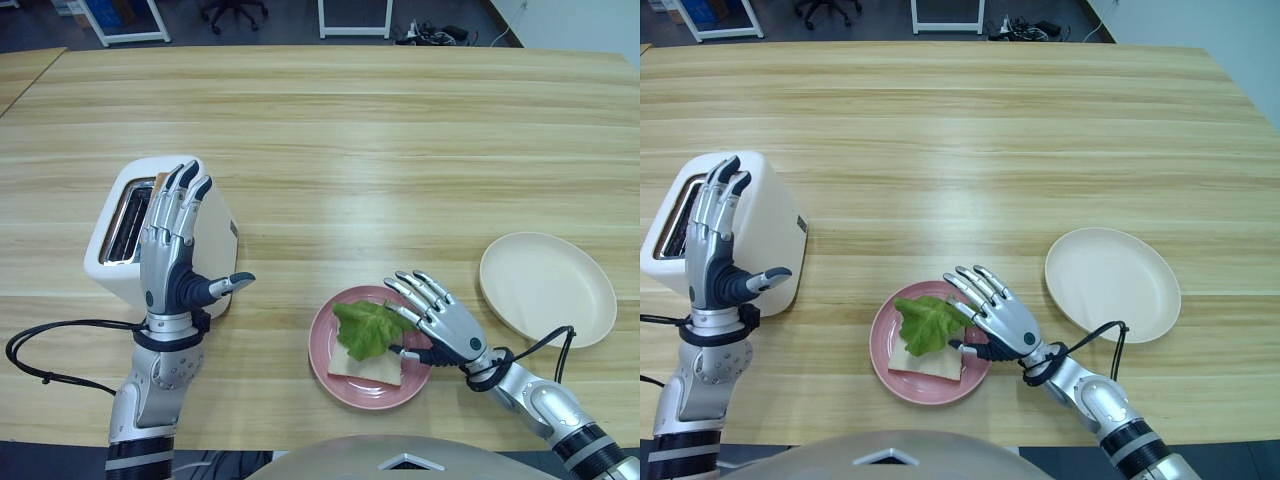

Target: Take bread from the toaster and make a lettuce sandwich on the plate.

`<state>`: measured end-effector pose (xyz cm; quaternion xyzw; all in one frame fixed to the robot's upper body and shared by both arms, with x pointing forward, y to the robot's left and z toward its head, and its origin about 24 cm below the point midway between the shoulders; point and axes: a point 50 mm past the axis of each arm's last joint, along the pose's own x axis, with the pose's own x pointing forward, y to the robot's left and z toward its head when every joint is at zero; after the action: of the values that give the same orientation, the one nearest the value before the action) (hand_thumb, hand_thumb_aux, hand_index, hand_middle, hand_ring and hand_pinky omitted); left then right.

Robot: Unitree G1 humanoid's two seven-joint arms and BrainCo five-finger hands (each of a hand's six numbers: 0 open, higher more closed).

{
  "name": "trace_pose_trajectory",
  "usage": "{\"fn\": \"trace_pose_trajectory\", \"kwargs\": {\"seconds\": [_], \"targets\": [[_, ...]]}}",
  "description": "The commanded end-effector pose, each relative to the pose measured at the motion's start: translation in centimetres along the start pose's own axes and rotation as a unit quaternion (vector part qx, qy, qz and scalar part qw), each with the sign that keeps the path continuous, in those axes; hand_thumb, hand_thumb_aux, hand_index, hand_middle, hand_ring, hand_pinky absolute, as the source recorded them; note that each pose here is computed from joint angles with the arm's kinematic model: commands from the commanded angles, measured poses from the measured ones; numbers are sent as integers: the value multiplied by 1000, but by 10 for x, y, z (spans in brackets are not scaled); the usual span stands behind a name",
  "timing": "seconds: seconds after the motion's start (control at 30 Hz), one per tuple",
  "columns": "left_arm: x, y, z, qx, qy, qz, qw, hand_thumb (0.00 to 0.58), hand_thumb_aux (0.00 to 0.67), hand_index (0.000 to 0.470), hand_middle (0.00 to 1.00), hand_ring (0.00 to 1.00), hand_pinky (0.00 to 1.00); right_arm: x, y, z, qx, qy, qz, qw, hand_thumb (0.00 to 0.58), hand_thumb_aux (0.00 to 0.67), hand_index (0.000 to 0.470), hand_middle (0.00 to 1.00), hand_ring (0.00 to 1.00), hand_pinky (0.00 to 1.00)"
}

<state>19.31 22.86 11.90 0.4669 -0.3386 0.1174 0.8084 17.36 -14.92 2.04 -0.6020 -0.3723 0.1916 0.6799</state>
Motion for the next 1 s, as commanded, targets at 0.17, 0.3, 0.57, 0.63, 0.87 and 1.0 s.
{"fn": "trace_pose_trajectory", "kwargs": {"seconds": [0.17, 0.3, 0.57, 0.63, 0.87, 1.0], "targets": [[15, 46, -40, 159, 74, 22, 984, 0, 0, 0, 0, 0, 0, 6, -11, -3, -30, -21, 8, 999, 0, 0, 0, 0, 0, 0], [12, 67, -59, 222, 118, 2, 968, 0, 0, 0, 0, 0, 0, 5, -13, -4, -25, -21, 5, 999, 0, 0, 0, 0, 0, 0], [-5, 65, -89, 270, 165, -139, 938, 0, 0, 0, 0, 0, 0, 10, -21, -9, -20, -10, -5, 1000, 0, 0, 0, 0, 0, 0], [-10, 61, -91, 260, 172, -177, 933, 0, 0, 0, 0, 0, 0, 12, -27, -12, -24, -5, -24, 999, 0, 0, 0, 0, 0, 0], [-14, 46, -89, 225, 160, -258, 926, 148, 92, 65, 0, 0, 0, 13, -30, -16, -33, 0, -30, 999, 0, 0, 0, 0, 0, 0], [-11, 42, -88, 222, 150, -272, 924, 514, 444, 311, 0, 0, 0, 12, -29, -14, -31, 2, -30, 999, 0, 0, 0, 0, 0, 0]]}}
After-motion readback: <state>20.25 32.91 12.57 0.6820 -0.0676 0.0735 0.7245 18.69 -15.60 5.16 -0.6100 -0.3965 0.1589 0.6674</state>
